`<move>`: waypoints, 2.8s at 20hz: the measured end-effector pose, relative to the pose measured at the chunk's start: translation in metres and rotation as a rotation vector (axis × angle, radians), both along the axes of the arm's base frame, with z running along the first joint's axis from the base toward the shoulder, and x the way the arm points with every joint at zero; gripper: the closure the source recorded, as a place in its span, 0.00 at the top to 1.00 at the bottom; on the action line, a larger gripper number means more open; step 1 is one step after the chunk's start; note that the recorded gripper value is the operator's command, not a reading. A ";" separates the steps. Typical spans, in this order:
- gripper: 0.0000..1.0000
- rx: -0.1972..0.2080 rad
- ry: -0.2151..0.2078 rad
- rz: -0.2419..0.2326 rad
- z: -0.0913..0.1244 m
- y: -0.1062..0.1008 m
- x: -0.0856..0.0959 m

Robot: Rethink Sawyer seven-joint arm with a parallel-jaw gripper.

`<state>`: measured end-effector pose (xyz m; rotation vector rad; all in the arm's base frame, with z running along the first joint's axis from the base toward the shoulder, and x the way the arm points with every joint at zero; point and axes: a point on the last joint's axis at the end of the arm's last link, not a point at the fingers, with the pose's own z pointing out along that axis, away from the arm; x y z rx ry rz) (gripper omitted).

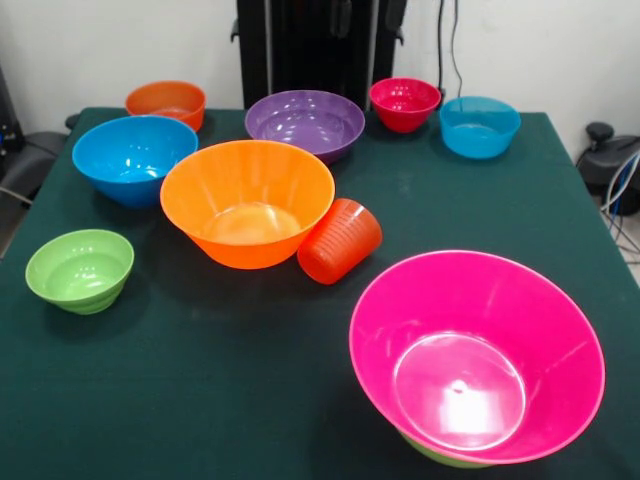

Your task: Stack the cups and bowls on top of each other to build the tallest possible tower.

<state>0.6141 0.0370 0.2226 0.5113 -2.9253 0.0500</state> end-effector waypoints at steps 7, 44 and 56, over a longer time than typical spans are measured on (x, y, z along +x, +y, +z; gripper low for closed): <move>1.00 -0.058 -0.049 0.022 -0.026 0.005 -0.021; 1.00 -0.344 -0.225 -0.047 -0.249 -0.031 -0.147; 1.00 -0.361 -0.236 0.005 -0.252 -0.031 -0.155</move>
